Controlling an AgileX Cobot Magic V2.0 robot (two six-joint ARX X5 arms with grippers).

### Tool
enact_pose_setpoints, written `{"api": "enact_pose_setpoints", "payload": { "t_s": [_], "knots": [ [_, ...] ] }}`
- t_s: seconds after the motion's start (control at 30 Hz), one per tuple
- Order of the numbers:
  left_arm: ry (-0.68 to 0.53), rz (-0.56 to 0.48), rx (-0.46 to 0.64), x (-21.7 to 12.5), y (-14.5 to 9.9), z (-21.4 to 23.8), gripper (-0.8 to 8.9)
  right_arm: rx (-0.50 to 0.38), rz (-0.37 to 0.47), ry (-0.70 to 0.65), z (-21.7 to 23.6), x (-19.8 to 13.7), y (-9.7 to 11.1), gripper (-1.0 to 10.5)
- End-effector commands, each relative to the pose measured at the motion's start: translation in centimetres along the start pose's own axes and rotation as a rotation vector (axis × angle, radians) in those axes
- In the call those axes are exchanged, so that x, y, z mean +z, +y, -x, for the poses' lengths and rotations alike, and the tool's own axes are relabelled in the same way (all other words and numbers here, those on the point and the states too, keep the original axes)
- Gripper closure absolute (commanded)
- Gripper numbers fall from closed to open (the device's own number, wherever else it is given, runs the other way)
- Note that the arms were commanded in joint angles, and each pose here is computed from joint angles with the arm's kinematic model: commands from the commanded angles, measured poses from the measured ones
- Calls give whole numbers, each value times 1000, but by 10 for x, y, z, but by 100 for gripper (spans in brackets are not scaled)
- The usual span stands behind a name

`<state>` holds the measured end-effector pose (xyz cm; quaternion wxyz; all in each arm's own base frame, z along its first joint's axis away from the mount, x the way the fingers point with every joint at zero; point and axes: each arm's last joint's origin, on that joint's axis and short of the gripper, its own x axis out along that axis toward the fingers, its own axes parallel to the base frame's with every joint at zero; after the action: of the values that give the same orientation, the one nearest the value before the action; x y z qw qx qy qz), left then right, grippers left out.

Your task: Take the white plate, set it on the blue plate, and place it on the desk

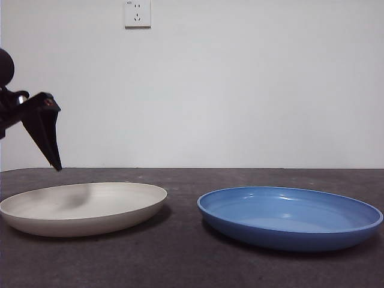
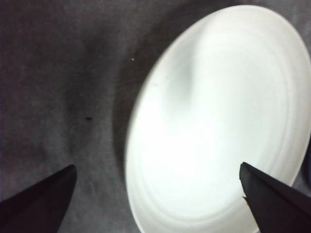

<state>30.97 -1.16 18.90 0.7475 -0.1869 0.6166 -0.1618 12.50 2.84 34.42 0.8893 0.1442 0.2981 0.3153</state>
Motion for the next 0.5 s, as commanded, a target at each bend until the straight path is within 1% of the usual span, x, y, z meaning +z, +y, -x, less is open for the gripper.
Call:
{"api": "enact_pose_setpoints", "payload": {
  "t_s": [0.03,0.17,0.27,0.3,0.5],
  "knots": [
    [6,-17,-1,7,3,-7,208,7,24,-18,3,5,3,334],
    [5,-17,-1,8,3,-8,250,7,24,-18,3,5,3,334],
    [5,-17,0,8,3,-8,399,6,24,-18,3,5,3,334],
    [6,-16,0,8,3,-8,429,6,24,-18,3,5,3,334],
    [11,-10,2,8,4,-9,536,4,24,-18,3,5,3,334]
  ]
}}
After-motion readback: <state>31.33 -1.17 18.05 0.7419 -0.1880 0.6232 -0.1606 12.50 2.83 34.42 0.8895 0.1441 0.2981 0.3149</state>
